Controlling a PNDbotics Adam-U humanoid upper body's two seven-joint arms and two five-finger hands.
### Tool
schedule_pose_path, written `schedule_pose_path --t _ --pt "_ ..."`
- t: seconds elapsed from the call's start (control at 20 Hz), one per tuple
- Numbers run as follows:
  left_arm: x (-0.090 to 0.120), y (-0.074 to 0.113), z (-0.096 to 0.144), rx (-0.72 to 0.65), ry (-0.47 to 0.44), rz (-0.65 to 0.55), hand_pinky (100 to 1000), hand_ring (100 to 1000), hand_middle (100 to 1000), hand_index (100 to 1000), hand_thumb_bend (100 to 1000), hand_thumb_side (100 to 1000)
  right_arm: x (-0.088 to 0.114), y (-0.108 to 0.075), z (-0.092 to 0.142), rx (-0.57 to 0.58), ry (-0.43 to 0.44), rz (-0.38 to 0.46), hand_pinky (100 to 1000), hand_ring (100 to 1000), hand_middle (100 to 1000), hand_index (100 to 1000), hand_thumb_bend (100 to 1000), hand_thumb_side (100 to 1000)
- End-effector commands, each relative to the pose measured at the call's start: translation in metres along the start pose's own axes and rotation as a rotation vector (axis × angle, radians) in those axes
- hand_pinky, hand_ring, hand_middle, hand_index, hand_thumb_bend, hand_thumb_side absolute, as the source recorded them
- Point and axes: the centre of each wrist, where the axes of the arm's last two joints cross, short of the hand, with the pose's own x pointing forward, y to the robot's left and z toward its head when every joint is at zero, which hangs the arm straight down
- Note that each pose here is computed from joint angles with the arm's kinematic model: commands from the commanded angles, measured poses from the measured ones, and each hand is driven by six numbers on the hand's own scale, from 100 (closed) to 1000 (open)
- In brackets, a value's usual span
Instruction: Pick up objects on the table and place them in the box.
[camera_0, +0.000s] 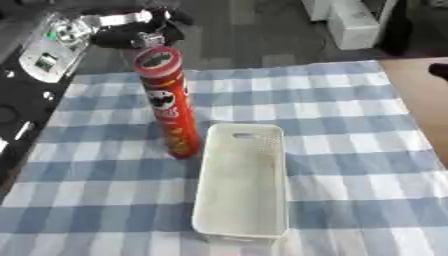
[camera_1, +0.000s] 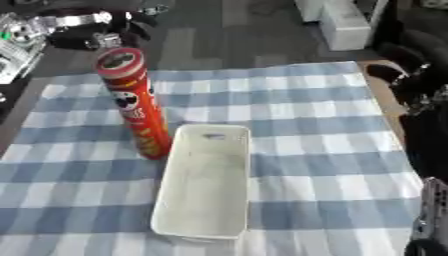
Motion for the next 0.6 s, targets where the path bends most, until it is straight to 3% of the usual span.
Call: schedule_pose_path --t 0.05,0.3,0.6 --pt "0.006 0.013 0.009 0.004 0.013 -0.055 779 895 962 1000 100 884 0.005 -0.003 -0.005 0.075 -0.049 0.054 865 903 890 848 100 524" --pt "0.014 0.014 0.009 -0.068 0.090 -0.207 834 919 977 1000 100 867 0.005 -0.004 -0.004 0.074 -0.047 0.053 867 905 888 836 100 524" --pt "0.018 0.013 0.006 -0.105 0.113 -0.283 848 923 978 1000 100 862 0.005 -0.004 -0.004 0.075 -0.043 0.053 869 908 887 835 100 524"
